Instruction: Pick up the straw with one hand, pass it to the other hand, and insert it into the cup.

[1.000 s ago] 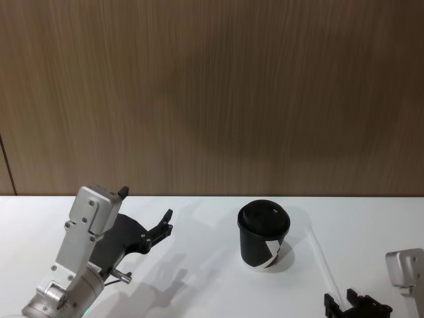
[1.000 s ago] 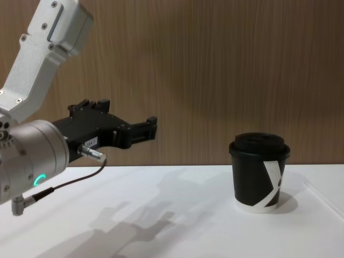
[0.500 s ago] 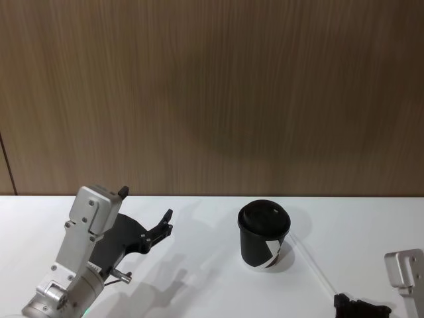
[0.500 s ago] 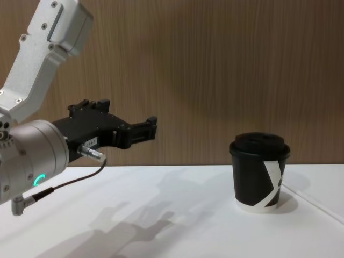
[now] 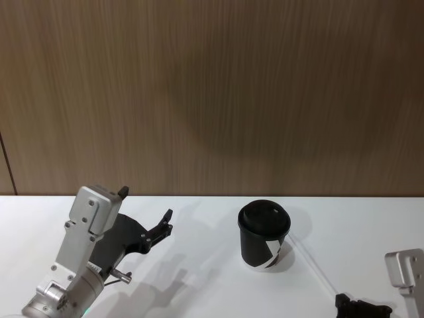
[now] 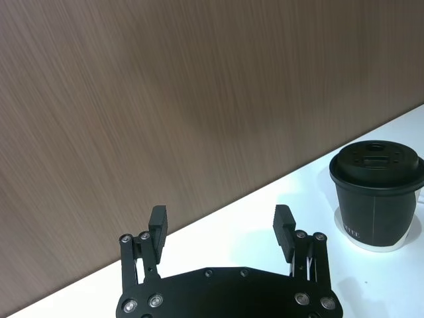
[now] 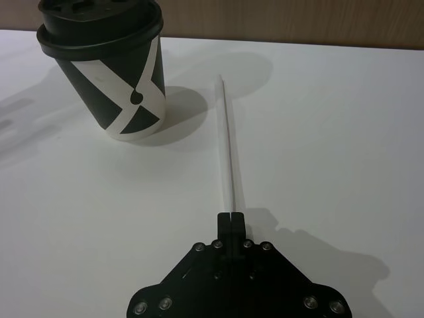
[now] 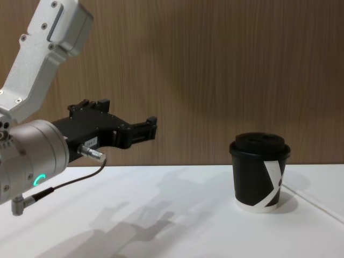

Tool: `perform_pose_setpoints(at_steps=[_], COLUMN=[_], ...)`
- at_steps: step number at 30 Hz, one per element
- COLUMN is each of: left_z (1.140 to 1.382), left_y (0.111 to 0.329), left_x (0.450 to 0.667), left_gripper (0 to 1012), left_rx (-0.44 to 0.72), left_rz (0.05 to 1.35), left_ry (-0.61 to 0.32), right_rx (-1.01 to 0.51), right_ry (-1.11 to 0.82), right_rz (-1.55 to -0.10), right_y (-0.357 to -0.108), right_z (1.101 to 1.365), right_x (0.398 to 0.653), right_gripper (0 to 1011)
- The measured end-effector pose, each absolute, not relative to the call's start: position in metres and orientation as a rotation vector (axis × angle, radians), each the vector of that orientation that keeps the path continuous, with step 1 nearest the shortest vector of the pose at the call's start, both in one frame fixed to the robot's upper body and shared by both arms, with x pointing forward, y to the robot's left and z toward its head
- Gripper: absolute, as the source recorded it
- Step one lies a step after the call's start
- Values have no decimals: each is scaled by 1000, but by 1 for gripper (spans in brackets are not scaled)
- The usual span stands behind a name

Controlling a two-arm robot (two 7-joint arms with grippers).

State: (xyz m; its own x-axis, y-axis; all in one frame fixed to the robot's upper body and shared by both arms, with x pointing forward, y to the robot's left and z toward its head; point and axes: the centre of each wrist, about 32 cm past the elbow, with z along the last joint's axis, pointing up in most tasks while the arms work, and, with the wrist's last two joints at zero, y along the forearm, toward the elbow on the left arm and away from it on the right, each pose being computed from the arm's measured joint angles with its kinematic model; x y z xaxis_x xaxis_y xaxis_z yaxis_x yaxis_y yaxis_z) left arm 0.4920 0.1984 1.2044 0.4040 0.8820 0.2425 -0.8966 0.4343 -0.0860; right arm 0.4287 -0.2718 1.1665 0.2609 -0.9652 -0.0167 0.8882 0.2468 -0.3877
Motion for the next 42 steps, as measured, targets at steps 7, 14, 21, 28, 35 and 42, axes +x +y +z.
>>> perform_pose_setpoints(at_steps=[7, 14, 21, 28, 35, 42], left_z=[1204, 1204, 1204, 1204, 1204, 1204], left_y=[198, 198, 198, 198, 198, 198], left_x=[492, 492, 492, 492, 492, 492], left_gripper=[1003, 1003, 1003, 1003, 1003, 1003], left_rx=[61, 61, 61, 61, 61, 61], left_rz=[1124, 1124, 1124, 1124, 1124, 1124], left_ry=[-268, -268, -268, -268, -268, -268], right_rx=[-309, -281, -240, -187, -107, -31], right_ry=[215, 130, 30, -71, -181, -249], right_rz=[-1306, -1334, -1355, -1354, -1310, -1241], right_y=[-274, -279, -285, -292, -302, -310], right_z=[1168, 1170, 1176, 1185, 1197, 1207], right_x=[429, 430, 433, 438, 446, 454], right_gripper=[2, 2, 2, 2, 2, 2])
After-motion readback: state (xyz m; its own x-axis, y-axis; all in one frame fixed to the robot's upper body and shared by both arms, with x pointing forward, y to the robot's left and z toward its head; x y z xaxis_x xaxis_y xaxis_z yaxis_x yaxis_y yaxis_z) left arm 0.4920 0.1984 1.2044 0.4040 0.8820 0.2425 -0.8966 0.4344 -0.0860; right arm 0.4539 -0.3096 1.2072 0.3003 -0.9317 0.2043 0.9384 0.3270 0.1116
